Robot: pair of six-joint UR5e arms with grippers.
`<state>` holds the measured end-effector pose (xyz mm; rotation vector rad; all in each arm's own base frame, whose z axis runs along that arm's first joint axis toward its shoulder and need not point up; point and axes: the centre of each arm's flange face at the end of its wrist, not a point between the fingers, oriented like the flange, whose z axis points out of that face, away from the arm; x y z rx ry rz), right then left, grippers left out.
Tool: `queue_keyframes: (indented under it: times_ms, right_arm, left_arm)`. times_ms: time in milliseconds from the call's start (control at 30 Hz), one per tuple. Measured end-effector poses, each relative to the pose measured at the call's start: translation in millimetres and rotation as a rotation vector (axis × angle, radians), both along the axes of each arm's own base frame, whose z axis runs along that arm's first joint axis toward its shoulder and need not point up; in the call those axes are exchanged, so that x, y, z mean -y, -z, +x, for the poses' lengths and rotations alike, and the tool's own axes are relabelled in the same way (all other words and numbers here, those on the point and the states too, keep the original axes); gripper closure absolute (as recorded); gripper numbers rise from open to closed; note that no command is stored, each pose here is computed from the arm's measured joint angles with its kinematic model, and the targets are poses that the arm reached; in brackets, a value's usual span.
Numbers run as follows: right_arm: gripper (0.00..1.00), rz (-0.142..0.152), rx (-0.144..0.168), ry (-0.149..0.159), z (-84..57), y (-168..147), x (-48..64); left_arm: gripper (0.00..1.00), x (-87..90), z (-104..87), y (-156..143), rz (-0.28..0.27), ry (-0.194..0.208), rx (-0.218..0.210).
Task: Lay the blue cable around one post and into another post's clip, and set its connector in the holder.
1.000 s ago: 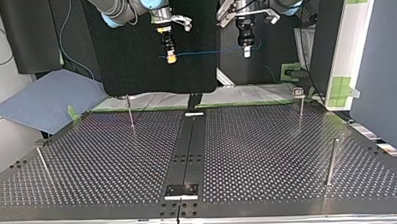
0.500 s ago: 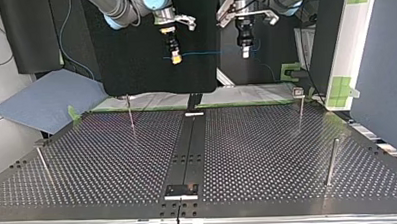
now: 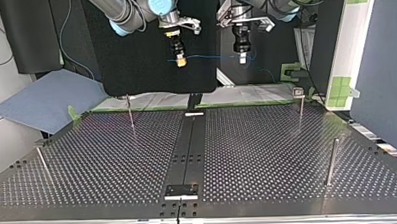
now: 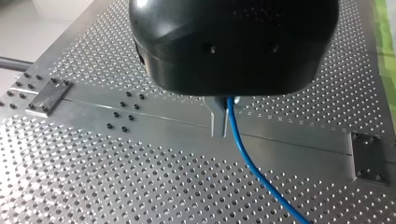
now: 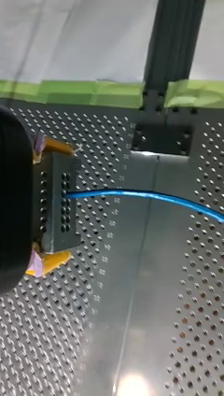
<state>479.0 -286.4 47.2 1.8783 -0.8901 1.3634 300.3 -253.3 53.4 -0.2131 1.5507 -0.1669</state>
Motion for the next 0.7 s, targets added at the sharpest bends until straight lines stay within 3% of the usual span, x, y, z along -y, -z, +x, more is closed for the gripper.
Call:
queue_keyframes:
  times_ms: [300, 700]
  right_arm:
    - [1.0, 0.016, 0.03, 0.075, -7.2, -0.8, 6.3]
    - [1.0, 0.01, 0.034, 0.088, -8.7, -1.6, 9.5]
  left_arm:
    - [1.0, -2.4, 6.6, 2.6, -0.06, 0.02, 0.009]
    - [1.0, -7.2, 9.5, 9.0, -0.062, 0.01, 0.002]
